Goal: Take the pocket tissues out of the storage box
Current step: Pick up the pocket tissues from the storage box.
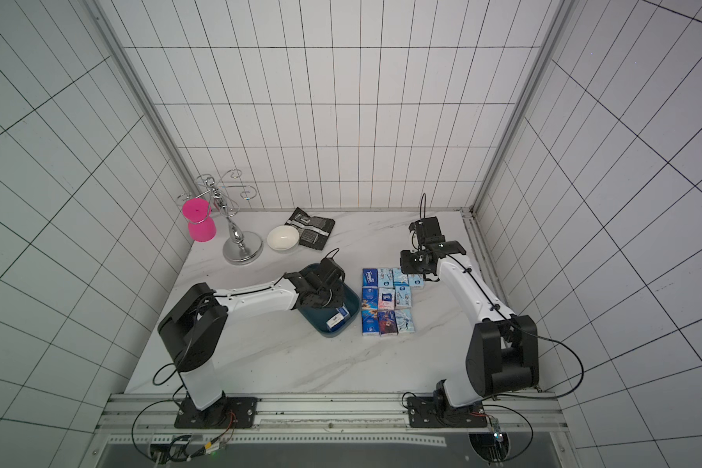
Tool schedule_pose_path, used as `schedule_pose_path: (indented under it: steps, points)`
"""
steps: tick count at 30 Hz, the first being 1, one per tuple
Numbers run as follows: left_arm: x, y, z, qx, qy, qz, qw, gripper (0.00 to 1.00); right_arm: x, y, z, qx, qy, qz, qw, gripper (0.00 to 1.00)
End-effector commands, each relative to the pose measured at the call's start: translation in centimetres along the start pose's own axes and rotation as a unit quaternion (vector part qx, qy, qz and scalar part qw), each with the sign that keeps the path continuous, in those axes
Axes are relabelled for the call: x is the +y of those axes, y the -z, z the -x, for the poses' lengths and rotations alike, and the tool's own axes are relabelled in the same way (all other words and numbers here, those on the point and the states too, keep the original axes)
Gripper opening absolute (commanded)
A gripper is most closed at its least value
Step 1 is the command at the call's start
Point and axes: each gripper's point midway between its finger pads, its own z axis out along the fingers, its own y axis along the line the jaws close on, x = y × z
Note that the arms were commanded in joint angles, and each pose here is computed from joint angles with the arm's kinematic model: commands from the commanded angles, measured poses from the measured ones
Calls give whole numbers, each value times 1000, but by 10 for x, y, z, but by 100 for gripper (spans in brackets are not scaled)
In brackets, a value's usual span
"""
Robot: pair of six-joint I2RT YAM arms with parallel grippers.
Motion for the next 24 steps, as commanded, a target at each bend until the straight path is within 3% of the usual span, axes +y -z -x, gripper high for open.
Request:
schedule_pose_path:
  steps: [1,10,15,19,24]
  points:
    - [-4,15,19,-35,10,-19,999,9,11,0,-7,3,20,2,1000,36]
    - [1,41,52,-72,12,-50,996,5,76,20,-12,-18,94,126,987,37]
    - [15,43,58,-70,31,-35,996,5,120,31,-24,-44,173,146,973,39]
    - [19,55,63,-78,50,-31,995,5,161,38,-44,-97,258,152,949,42]
    - [20,71,70,-81,57,-28,995,6,187,43,-64,-136,309,175,925,44]
